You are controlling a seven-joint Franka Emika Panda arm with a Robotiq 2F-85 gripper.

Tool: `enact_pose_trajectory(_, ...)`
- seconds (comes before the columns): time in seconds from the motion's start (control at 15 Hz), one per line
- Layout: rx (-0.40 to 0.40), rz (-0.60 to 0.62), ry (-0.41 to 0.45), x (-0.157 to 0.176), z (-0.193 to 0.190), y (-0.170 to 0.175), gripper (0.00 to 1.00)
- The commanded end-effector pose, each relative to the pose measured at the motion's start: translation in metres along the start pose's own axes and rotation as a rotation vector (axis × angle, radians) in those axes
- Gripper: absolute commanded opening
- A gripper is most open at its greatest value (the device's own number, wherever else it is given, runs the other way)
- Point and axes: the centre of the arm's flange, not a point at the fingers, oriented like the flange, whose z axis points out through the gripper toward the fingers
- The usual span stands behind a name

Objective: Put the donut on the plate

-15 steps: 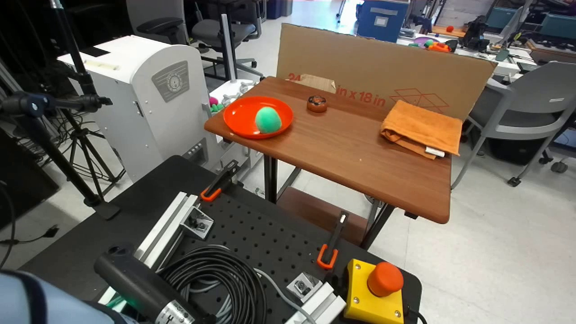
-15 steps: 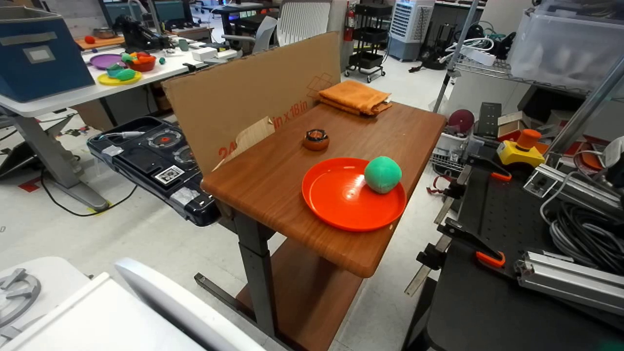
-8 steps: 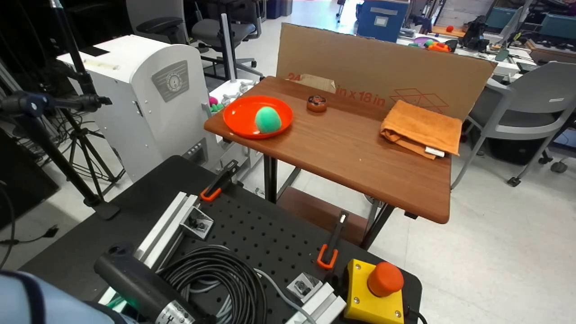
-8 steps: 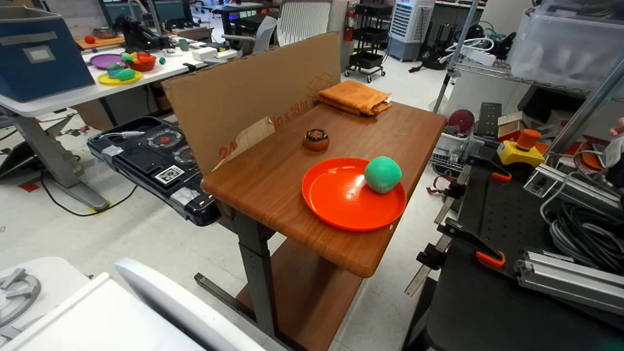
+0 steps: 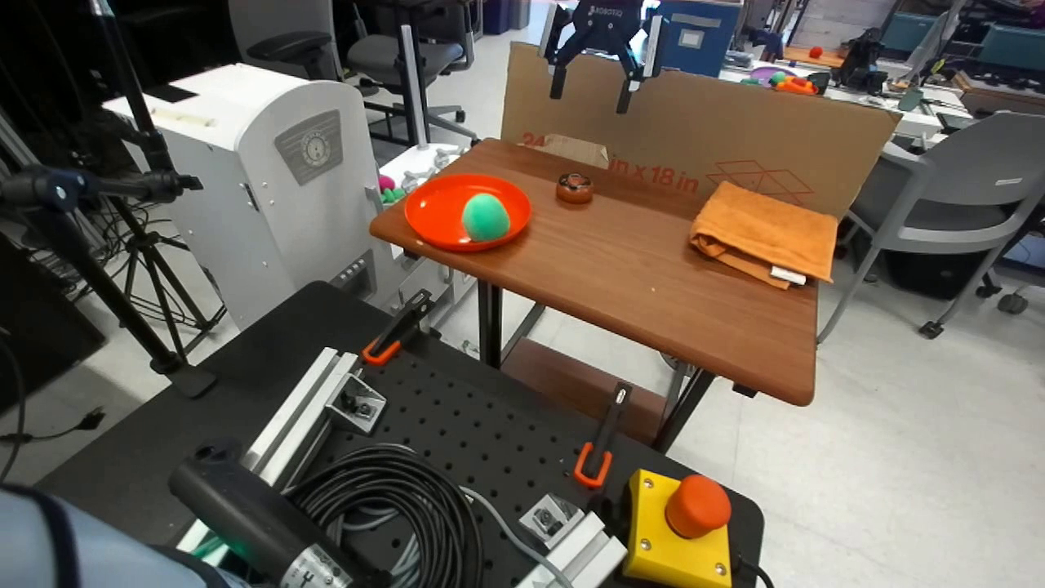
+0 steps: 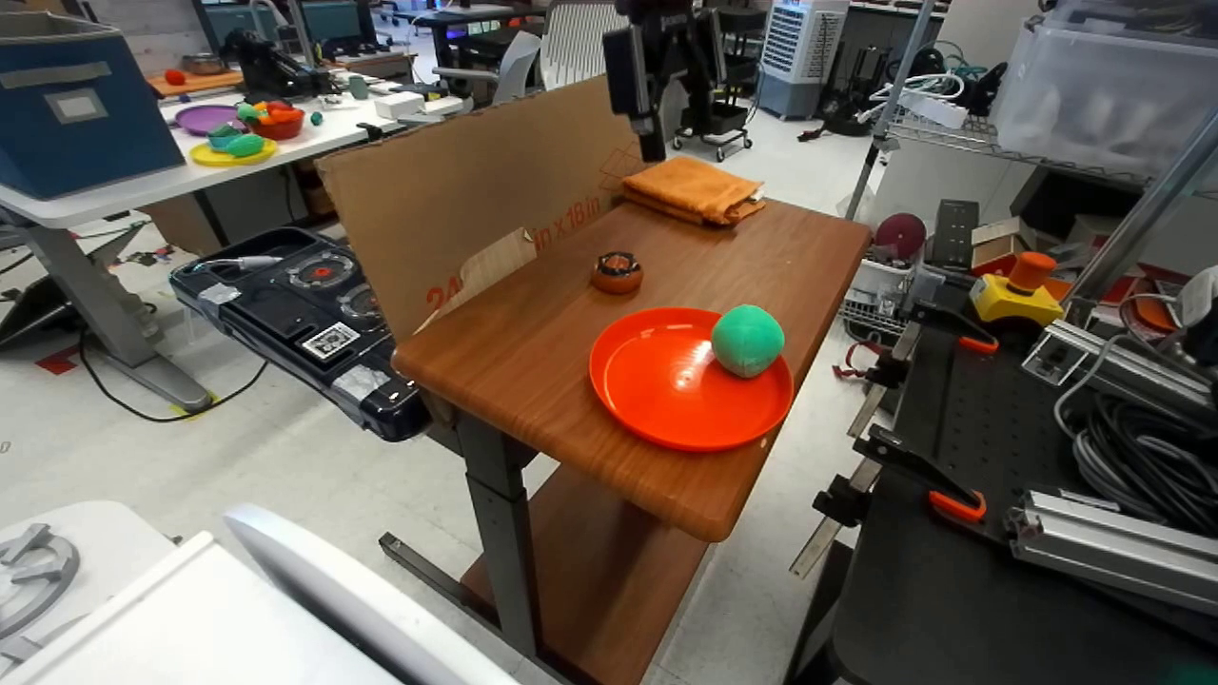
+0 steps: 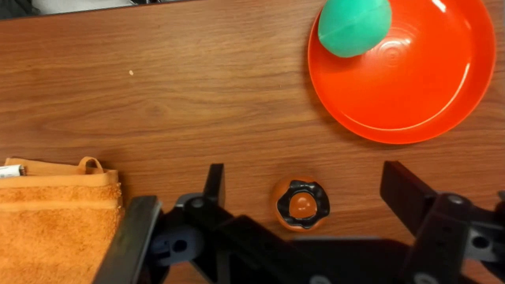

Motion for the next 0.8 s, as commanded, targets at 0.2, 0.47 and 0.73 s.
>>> enact_pose_trajectory(0.2,0.008,-0.008,0.066,0.048,0.036,-0.028,1.0)
enact_pose_trajectory(0.47,-0.005,-0.008,0.102,0.067,0.057,-0.034,1.0)
enact_pose_trajectory(0.73,-0.023,-0.005,0.084,0.077,0.079,-0.037,1.0)
